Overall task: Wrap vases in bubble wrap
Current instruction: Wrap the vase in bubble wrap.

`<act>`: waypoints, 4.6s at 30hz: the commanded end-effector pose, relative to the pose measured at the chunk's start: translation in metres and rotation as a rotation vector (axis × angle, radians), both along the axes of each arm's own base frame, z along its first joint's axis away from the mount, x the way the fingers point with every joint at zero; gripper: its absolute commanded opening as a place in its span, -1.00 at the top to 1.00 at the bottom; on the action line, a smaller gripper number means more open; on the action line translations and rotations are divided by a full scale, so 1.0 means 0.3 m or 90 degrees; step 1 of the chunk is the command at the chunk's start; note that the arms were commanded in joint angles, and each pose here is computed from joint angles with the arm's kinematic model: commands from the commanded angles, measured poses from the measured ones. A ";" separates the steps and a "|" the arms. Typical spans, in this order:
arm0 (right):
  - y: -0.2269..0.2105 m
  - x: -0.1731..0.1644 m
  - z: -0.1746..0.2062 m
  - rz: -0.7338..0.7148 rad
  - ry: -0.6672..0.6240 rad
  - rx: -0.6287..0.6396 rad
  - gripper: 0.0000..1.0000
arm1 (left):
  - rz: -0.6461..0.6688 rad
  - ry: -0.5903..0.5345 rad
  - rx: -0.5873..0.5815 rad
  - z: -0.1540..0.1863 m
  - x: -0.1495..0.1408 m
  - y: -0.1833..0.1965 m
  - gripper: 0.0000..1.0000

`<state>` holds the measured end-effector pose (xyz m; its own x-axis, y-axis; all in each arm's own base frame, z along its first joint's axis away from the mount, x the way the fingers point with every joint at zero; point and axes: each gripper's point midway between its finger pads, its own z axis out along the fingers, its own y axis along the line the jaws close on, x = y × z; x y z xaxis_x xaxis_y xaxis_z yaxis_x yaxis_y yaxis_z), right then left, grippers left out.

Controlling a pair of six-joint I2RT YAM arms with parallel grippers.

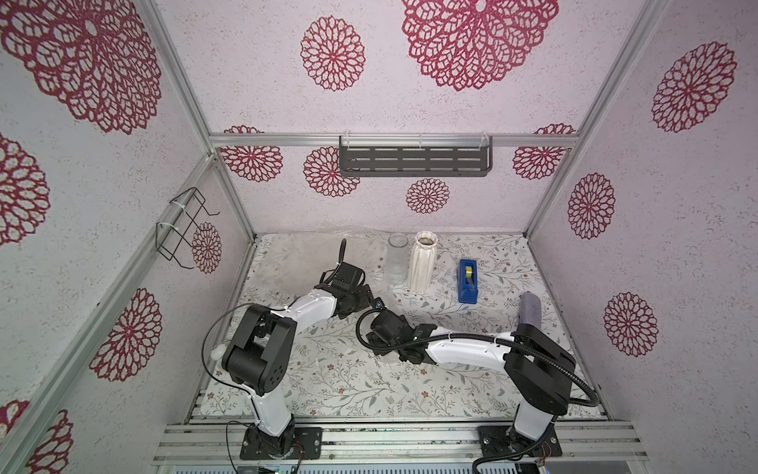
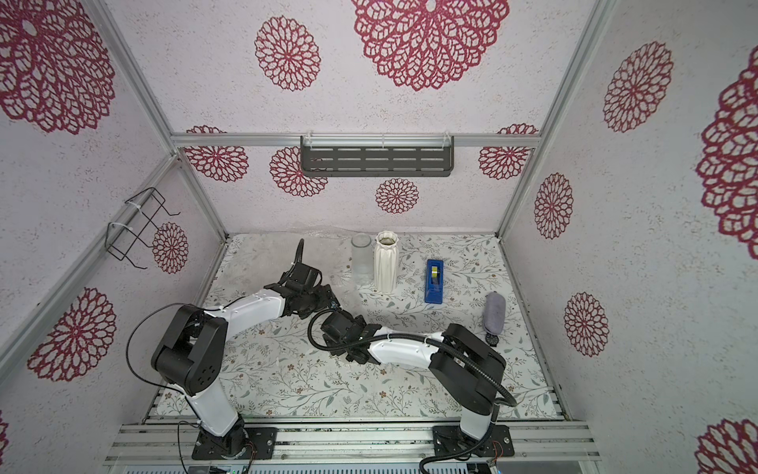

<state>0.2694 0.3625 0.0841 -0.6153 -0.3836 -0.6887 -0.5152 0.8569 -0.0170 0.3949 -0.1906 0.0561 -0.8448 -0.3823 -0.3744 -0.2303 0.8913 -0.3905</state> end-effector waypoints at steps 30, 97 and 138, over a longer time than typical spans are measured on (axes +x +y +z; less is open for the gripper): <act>-0.012 -0.061 -0.107 -0.099 0.276 0.350 -0.52 | -0.016 -0.019 -0.023 0.037 -0.044 0.000 -0.72; -0.034 0.430 0.016 -0.083 0.144 0.494 1.00 | -0.032 0.015 0.035 -0.019 -0.073 -0.005 -0.55; 0.236 0.295 0.152 0.065 0.086 0.469 1.00 | -0.049 -0.113 -0.152 0.160 0.066 -0.021 -0.96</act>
